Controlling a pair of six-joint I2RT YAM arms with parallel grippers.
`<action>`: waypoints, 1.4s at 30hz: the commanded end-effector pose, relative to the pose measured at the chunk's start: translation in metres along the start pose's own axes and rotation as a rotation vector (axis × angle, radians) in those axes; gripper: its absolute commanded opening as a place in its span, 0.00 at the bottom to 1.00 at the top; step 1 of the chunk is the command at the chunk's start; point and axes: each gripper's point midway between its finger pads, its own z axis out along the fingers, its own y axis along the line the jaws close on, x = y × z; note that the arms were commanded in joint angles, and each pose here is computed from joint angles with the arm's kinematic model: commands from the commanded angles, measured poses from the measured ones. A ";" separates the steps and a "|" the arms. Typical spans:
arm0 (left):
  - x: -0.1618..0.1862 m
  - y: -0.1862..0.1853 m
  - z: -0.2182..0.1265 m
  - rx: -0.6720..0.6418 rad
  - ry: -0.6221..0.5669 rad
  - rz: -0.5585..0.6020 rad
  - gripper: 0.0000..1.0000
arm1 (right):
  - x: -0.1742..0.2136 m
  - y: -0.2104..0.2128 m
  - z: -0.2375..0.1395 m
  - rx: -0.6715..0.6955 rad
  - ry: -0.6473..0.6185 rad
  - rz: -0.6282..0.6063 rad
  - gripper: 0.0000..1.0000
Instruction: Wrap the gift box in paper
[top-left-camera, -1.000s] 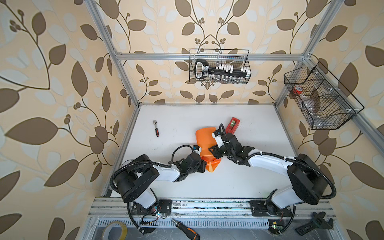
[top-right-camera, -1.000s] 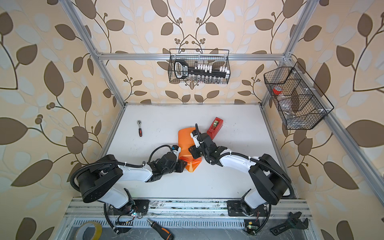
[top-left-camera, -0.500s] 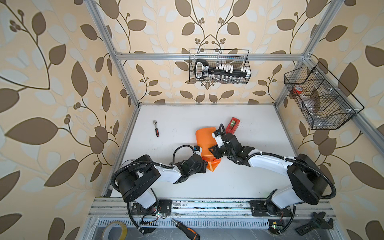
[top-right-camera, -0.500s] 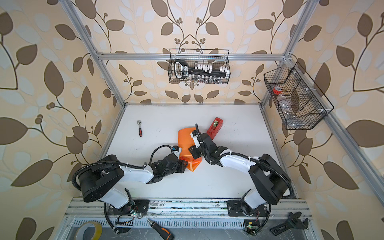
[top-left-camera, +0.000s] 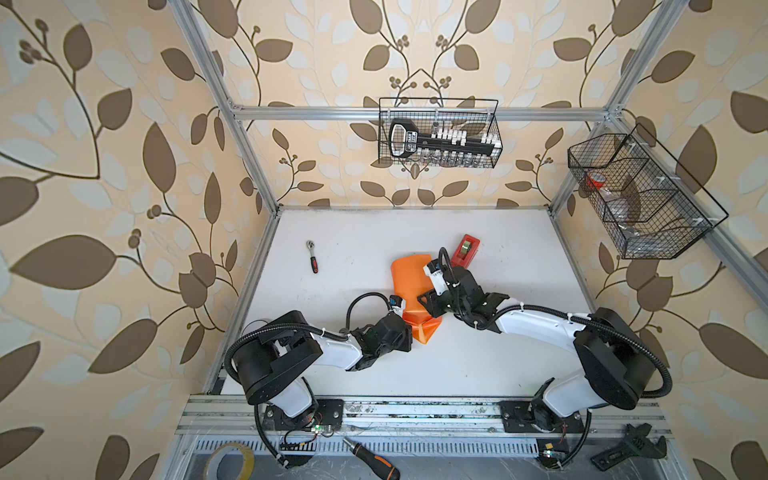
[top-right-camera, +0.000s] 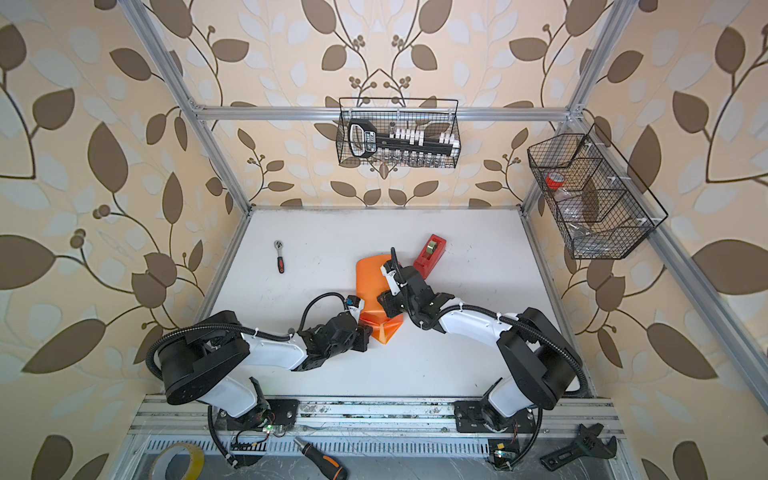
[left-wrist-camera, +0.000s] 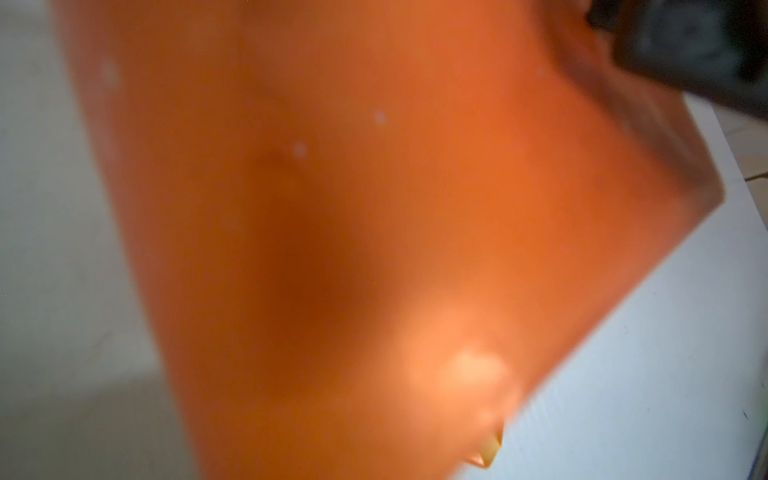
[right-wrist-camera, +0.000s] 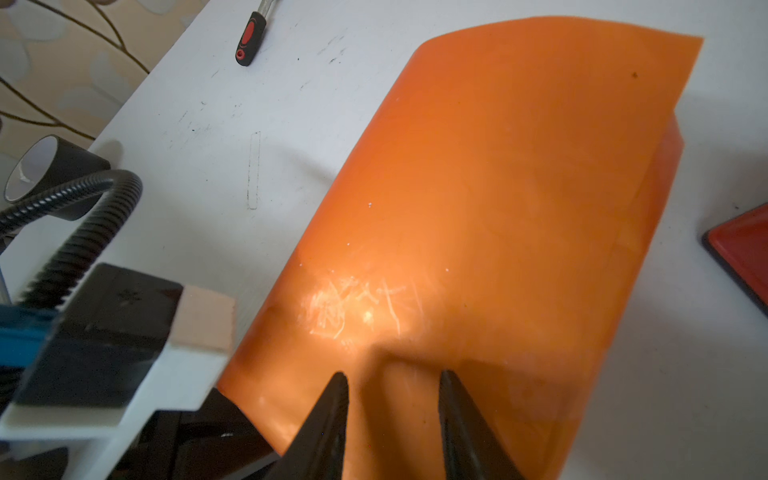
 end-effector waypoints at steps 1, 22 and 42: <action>0.015 0.009 -0.005 -0.036 0.030 0.033 0.06 | 0.044 -0.007 0.008 0.019 0.142 0.006 0.38; 0.051 -0.009 -0.001 -0.026 0.087 0.123 0.00 | 0.042 -0.006 0.008 0.017 0.137 0.011 0.36; 0.012 0.021 0.005 -0.117 0.004 0.084 0.00 | 0.045 -0.007 0.008 0.019 0.143 0.011 0.35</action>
